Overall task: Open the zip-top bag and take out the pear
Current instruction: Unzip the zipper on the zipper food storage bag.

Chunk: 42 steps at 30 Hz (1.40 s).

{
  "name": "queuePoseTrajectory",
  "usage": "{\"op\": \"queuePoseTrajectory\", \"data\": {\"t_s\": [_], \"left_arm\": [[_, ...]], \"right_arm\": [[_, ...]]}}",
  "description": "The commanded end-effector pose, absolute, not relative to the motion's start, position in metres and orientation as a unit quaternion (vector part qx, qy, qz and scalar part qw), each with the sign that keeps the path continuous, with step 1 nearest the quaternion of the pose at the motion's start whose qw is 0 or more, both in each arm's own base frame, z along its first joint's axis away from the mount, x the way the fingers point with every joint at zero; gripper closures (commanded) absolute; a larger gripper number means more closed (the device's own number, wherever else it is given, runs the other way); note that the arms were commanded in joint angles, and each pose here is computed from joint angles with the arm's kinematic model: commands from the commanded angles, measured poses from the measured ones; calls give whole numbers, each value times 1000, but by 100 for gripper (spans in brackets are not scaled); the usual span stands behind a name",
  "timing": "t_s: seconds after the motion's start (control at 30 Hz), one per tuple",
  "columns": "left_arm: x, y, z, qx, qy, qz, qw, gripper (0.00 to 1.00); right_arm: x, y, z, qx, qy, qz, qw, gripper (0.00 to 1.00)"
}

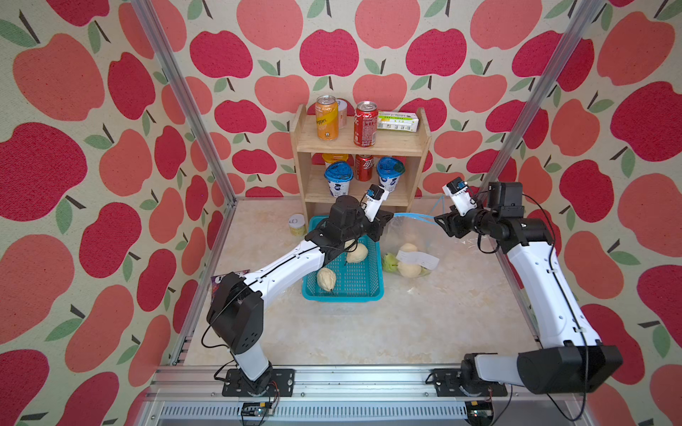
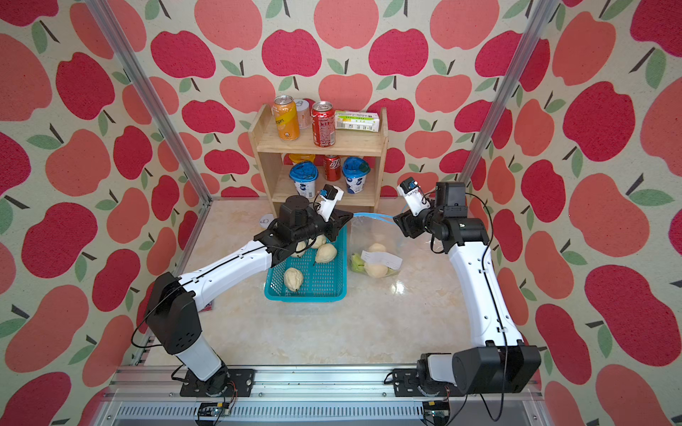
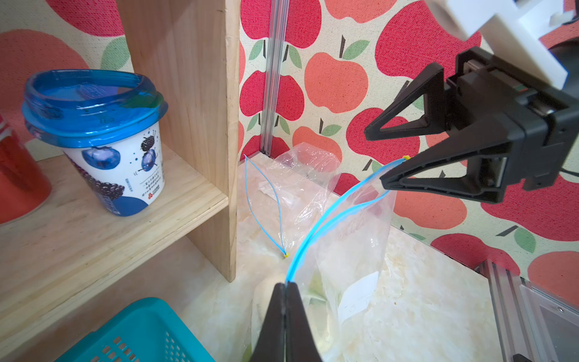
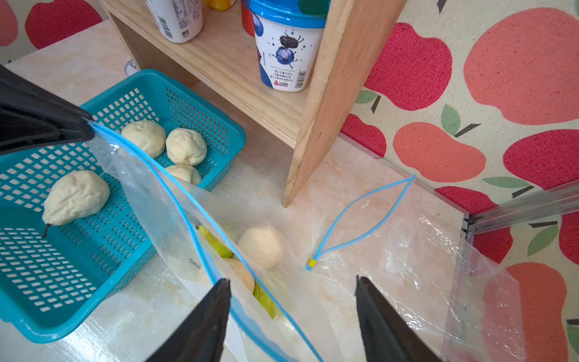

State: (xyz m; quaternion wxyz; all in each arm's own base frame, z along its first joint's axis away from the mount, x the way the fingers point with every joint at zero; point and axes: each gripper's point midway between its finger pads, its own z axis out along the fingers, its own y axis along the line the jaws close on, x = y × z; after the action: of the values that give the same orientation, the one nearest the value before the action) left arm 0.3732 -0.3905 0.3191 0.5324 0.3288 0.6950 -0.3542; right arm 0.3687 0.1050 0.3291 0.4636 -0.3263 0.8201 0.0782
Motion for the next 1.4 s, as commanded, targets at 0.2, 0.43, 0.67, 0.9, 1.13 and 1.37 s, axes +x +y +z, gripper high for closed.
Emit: {"op": "queuePoseTrajectory", "data": {"t_s": [0.2, 0.43, 0.67, 0.9, 1.13, 1.37], "left_arm": [[364, -388, 331, 340, 679, -358, 544, 100], [362, -387, 331, 342, 678, -358, 544, 100], [360, -387, 331, 343, 676, -358, 544, 100], [358, -387, 331, 345, 673, -358, 548, 100], [377, -408, 339, 344, 680, -370, 532, 50], [390, -413, 364, 279, 708, -416, 498, 29]], "right_arm": [[374, 107, 341, -343, 808, 69, 474, 35], [376, 114, 318, -361, 818, 91, 438, 37], [376, 117, 305, -367, 823, 100, 422, 39], [379, 117, 295, -362, 836, 112, 397, 87], [396, 72, 324, -232, 879, 67, 412, 100], [376, 14, 359, -35, 905, 35, 422, 100]]}}
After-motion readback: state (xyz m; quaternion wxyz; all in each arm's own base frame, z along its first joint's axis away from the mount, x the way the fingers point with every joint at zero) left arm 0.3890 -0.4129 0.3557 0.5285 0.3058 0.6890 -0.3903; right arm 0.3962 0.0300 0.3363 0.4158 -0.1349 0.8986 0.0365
